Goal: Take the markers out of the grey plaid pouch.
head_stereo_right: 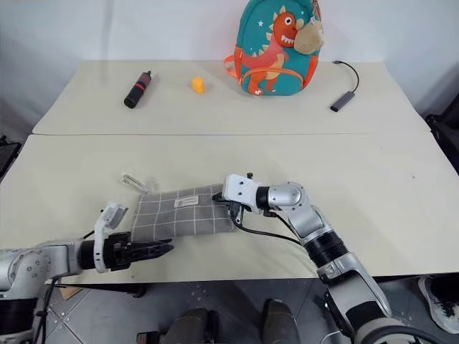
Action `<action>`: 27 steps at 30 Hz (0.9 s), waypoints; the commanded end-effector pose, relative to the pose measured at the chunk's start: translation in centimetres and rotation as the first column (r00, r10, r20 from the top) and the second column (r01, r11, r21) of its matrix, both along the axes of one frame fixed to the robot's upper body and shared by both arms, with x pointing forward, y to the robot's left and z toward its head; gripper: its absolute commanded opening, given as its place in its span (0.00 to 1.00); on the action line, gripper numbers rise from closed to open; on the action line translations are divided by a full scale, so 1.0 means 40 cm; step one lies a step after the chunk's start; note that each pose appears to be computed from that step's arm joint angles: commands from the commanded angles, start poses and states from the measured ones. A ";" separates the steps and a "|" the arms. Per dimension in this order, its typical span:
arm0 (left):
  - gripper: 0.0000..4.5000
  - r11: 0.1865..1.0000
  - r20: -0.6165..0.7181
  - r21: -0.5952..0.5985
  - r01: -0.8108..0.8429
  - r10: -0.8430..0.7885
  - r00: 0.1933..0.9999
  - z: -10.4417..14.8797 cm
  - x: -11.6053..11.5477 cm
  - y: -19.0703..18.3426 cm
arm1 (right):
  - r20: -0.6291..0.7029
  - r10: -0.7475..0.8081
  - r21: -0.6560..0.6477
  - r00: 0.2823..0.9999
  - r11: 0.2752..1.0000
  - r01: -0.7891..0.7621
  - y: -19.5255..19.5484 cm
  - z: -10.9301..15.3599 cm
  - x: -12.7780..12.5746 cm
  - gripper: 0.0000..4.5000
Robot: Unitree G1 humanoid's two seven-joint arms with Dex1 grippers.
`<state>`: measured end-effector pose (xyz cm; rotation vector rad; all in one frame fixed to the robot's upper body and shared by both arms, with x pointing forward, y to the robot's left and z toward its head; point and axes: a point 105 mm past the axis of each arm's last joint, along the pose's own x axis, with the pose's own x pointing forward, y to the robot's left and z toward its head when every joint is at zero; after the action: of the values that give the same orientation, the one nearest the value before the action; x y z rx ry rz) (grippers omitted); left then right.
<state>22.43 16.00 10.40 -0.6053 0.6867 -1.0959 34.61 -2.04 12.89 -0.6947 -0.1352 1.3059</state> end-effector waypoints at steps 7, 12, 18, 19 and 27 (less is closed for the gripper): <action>1.00 0.968 -0.031 0.004 -0.252 0.252 0.967 0.003 -0.029 0.073 | 0.054 0.100 0.112 0.994 0.988 -0.105 0.029 0.077 -0.036 0.01; 1.00 0.941 -0.049 0.026 -0.338 0.338 0.940 0.007 -0.032 0.146 | 0.051 0.061 0.027 0.997 0.998 -0.063 -0.015 0.027 -0.021 0.01; 1.00 0.920 -0.022 -0.008 -0.392 0.392 0.920 0.027 0.028 0.170 | 0.041 0.086 -0.068 0.995 0.994 -0.083 -0.041 -0.015 -0.027 0.01; 1.00 0.916 -0.015 -0.011 -0.401 0.401 0.916 0.030 0.039 0.172 | 0.043 0.090 -0.079 0.995 0.993 -0.087 -0.043 -0.020 -0.028 0.01; 1.00 0.910 -0.089 -0.057 -0.411 0.405 0.910 0.047 0.106 0.164 | 0.050 0.105 -0.080 0.993 0.992 -0.101 -0.041 -0.021 -0.034 0.01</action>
<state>26.70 22.44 11.87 -0.7952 0.5513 -0.7014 33.66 -3.72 12.42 -0.7877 -0.1715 1.3735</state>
